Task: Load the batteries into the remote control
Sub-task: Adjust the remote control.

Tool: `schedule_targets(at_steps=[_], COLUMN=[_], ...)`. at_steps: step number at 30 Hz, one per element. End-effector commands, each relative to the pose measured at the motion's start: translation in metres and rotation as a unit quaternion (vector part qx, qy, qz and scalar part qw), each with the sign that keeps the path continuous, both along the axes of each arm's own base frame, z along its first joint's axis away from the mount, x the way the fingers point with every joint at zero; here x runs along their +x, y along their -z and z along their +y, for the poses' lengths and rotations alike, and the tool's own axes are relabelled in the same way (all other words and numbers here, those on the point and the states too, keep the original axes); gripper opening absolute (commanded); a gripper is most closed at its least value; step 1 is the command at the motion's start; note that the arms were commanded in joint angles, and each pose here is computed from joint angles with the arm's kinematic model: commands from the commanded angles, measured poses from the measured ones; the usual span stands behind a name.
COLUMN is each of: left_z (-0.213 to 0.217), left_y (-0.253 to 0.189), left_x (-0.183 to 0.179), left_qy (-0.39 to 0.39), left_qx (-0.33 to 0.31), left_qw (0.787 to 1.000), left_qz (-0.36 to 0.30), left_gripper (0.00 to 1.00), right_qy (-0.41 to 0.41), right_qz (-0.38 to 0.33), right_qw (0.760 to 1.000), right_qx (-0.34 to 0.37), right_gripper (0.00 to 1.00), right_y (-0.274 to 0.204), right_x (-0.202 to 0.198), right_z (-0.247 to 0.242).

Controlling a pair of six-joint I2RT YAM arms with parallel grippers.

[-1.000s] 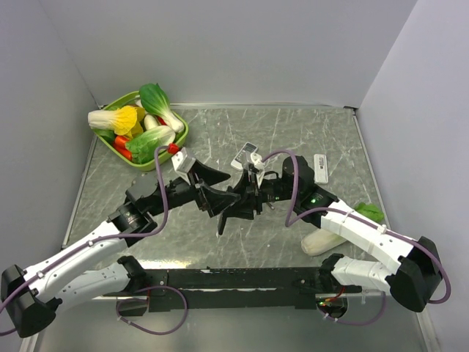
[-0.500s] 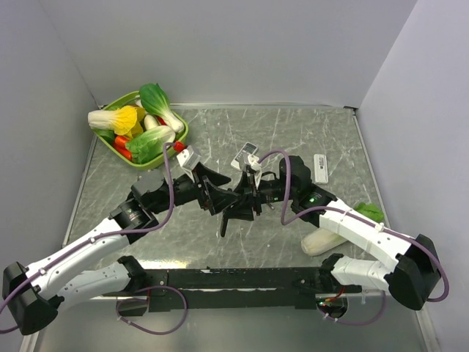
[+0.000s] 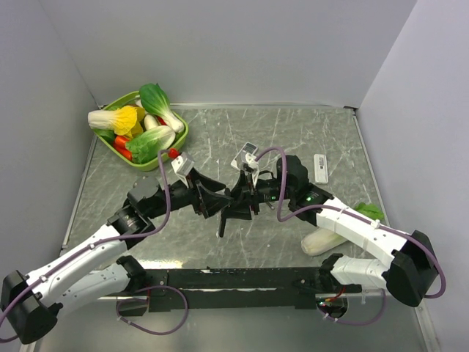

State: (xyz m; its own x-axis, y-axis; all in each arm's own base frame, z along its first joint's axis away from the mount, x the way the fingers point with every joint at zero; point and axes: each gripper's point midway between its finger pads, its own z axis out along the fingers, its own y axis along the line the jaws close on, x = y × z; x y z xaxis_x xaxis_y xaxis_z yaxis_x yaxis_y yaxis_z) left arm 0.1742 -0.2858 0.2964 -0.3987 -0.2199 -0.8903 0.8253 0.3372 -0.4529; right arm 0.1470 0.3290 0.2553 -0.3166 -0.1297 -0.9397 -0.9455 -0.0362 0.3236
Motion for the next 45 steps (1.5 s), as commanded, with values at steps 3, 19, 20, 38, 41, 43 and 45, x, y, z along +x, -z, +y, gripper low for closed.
schedule_targets(at_steps=[3,19,20,38,41,43,45], left_z=[-0.013,0.003,0.006,0.036,0.036,0.035,0.035], left_y=[-0.005,-0.025,-0.027,-0.052,-0.046,-0.036,-0.025], left_x=[-0.019,0.009,0.010,0.014,0.015,0.018,0.022], left_qy=[0.080,-0.021,-0.026,-0.095,-0.096,-0.103,-0.111], left_qx=[-0.011,-0.071,-0.078,-0.159,-0.159,-0.151,-0.138], left_qw=[0.997,0.997,0.997,0.982,0.983,0.983,0.984], left_qz=[-0.013,0.001,0.000,-0.021,-0.014,-0.001,0.015], left_gripper=[0.69,0.11,0.10,0.12,0.19,0.29,0.41], right_qy=[-0.008,0.026,0.024,-0.023,-0.016,-0.002,0.009], right_qz=[-0.051,-0.056,-0.061,-0.023,-0.022,-0.039,-0.047], right_qw=[0.997,0.995,0.994,0.996,0.997,0.997,0.997], right_qx=[0.051,0.084,0.090,0.082,0.070,0.067,0.053], right_gripper=[0.00,0.51,0.56,0.50,0.18,0.09,0.03], right_y=[-0.039,-0.028,-0.029,0.004,0.006,0.004,0.005], right_x=[0.002,0.016,0.016,0.010,0.012,0.016,0.020], right_z=[0.006,0.007,0.007,0.016,0.016,0.015,0.013])
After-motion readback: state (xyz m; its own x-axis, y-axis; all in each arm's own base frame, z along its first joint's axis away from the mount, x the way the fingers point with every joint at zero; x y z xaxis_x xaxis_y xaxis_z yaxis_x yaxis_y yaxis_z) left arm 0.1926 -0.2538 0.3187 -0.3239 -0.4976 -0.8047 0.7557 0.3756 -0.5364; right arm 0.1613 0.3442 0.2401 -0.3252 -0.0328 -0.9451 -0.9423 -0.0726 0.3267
